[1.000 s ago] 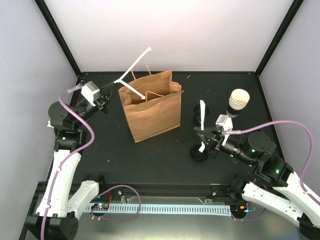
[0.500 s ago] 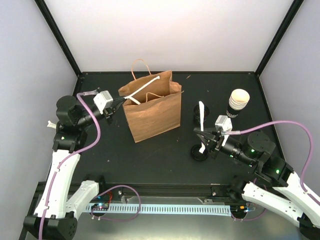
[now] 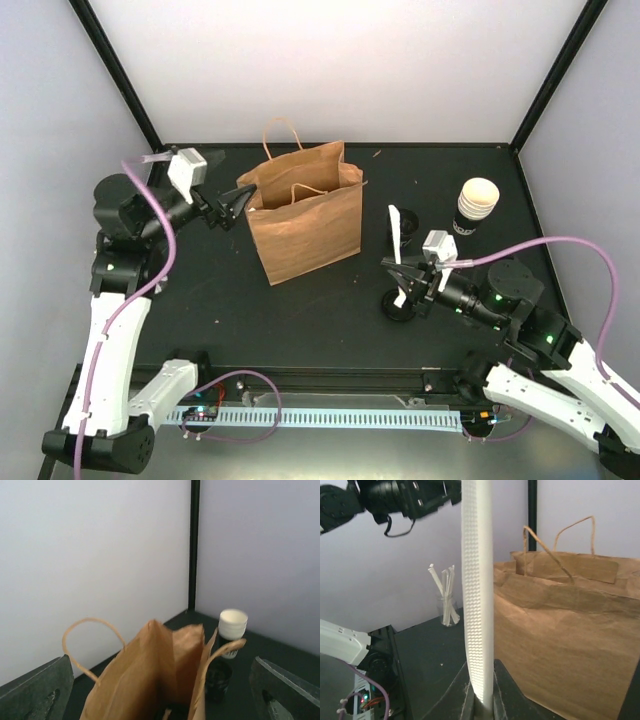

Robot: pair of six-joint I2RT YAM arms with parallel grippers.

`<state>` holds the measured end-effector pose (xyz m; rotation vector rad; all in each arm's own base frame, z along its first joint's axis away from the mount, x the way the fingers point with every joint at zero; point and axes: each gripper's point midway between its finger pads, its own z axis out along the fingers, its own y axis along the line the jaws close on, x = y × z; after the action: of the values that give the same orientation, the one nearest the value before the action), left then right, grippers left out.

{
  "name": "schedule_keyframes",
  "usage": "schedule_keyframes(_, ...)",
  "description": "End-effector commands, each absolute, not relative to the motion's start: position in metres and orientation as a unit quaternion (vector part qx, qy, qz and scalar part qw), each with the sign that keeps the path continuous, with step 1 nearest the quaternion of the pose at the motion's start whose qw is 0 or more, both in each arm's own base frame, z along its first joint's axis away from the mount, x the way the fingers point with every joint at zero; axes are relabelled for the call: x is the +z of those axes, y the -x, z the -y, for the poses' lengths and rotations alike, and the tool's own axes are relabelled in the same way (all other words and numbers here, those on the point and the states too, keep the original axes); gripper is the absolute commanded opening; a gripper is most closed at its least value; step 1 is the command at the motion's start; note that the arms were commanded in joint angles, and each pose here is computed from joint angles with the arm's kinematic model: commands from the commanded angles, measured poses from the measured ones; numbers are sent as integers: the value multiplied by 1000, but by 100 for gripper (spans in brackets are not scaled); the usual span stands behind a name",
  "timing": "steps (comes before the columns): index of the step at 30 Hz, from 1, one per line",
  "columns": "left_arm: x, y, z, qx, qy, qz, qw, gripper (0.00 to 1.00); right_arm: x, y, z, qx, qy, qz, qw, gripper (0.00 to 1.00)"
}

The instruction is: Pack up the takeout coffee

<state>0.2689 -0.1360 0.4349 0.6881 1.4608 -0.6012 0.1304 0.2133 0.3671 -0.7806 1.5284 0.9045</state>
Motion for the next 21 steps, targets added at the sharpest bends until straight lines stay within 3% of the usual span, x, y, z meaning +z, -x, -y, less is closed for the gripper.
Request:
schedule_keyframes(1,490,-230,147,-378,-256,-609,649,99,372,-126,-230,416,348,-636,549,8)
schedule_keyframes(6,488,-199,184,-504,-236,-601,573,99,373,-134,-250,430,353,-633,538,8)
schedule_keyframes(16,478,-156,245,-583,-273,-570,512,99,393,-140,-279,469,359,-615,523,8)
schedule_keyframes(21,474,-155,268,-591,-282,-563,505,80,394,-135,-287,476,382,-608,509,8)
